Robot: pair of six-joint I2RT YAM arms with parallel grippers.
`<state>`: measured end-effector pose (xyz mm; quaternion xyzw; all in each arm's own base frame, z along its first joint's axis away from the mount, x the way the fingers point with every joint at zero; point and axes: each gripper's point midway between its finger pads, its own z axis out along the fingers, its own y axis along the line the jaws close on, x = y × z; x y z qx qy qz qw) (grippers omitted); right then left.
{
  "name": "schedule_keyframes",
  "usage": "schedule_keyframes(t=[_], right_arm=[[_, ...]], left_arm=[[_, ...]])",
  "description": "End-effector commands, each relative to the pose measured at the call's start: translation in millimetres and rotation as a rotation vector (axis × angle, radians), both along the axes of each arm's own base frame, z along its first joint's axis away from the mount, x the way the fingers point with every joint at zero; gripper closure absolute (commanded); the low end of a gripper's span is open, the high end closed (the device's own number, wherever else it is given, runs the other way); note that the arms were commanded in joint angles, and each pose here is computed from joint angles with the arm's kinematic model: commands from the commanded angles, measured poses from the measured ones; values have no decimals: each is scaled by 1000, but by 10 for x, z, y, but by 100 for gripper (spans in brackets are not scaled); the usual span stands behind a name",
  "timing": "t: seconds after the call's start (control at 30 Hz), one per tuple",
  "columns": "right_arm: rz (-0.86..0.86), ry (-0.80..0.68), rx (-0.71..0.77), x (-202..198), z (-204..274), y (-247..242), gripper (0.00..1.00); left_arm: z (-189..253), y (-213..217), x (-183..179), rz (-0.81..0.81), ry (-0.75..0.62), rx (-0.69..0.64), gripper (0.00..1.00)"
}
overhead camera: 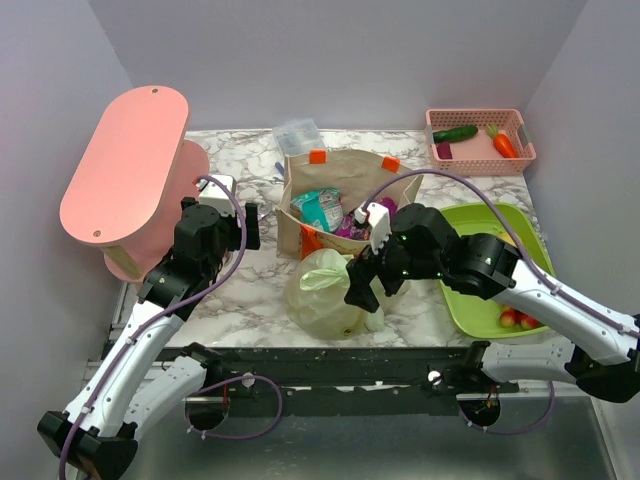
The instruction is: Place the food into the grocery bag and tie it
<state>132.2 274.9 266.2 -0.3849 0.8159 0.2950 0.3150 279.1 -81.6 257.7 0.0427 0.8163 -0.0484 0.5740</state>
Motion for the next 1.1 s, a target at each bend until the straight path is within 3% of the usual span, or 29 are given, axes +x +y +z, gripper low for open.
schedule_keyframes(t=[0.0,0.57,0.83,1.07], right_arm=[[-105,-137,-65,312,-11,-61,0],[-30,-136,-221,354,-527,-28,1],[-43,-143,-239,424,-635,14,16],[-32,-111,-298,394,-843,-31,39]], left_arm=[[37,63,20,25,-25,13,2],[34,85,27,31,-25,28,1],[64,84,15,28,-42,20,1],[49,95,15,32,-38,27,2]])
